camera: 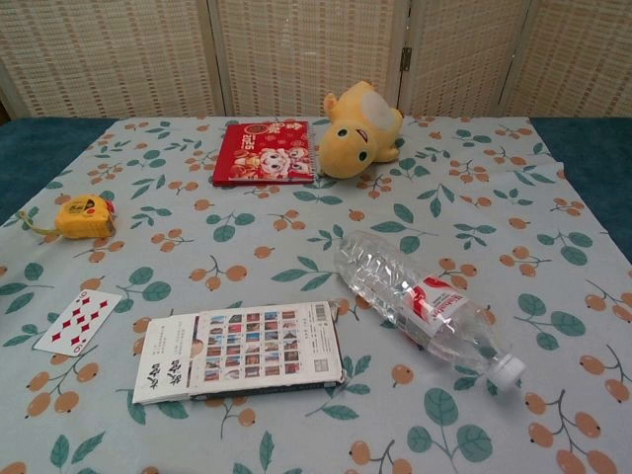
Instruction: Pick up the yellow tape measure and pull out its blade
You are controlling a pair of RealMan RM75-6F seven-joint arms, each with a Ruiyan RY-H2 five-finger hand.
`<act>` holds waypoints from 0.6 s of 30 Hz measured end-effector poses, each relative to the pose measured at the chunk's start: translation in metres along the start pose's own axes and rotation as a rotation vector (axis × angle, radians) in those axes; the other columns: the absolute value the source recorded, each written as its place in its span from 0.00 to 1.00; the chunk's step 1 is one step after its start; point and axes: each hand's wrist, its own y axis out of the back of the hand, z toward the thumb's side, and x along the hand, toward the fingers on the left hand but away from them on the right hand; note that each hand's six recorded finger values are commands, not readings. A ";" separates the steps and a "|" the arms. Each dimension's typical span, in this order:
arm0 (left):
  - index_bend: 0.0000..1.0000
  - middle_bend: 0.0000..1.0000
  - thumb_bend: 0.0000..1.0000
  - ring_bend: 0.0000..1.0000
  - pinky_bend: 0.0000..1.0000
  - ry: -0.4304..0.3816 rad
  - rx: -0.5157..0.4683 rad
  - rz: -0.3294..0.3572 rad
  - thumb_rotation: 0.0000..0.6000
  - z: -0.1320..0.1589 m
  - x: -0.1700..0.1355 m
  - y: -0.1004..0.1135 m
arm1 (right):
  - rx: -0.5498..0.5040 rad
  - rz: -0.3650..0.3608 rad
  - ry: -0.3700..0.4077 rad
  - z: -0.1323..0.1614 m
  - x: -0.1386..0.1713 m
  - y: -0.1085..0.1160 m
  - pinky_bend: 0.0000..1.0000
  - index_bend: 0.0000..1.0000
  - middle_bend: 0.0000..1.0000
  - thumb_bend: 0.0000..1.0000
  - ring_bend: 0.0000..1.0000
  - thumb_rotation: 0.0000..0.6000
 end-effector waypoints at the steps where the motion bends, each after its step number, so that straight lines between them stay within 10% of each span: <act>1: 0.15 0.09 0.18 0.10 0.00 -0.006 -0.002 -0.013 1.00 0.001 0.007 -0.002 | 0.001 -0.001 -0.001 0.000 0.000 0.001 0.00 0.01 0.08 0.35 0.10 1.00; 18: 0.08 0.07 0.18 0.10 0.00 0.095 0.063 -0.233 1.00 -0.017 0.110 -0.066 | 0.027 -0.031 -0.032 -0.006 -0.002 0.015 0.00 0.02 0.08 0.35 0.11 1.00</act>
